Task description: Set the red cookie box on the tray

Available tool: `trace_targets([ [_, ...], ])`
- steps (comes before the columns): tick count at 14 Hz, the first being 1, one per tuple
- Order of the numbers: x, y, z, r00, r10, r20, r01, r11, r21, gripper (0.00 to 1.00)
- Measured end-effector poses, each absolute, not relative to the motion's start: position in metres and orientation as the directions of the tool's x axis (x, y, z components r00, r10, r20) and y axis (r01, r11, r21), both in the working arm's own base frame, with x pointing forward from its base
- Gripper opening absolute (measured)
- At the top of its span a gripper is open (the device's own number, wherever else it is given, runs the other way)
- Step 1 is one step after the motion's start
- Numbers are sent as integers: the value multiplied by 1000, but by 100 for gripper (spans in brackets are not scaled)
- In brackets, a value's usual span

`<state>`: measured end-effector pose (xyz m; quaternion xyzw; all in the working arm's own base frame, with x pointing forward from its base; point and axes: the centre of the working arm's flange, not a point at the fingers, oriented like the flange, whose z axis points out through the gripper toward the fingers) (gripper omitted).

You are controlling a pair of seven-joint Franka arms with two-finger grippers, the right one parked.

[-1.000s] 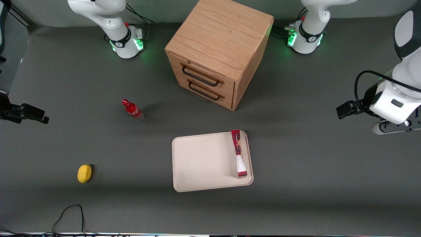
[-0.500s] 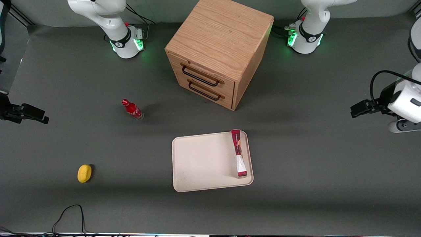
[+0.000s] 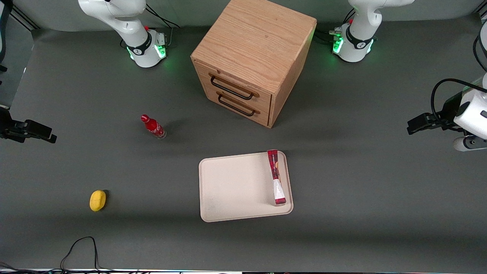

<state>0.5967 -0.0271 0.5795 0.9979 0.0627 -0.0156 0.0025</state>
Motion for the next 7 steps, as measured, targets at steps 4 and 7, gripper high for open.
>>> trace_targets([
  [4, 595, -23, 578, 995, 88, -44, 88, -996, 3, 100],
  [7, 595, -21, 578, 997, 66, -46, 66, -998, 4, 100],
])
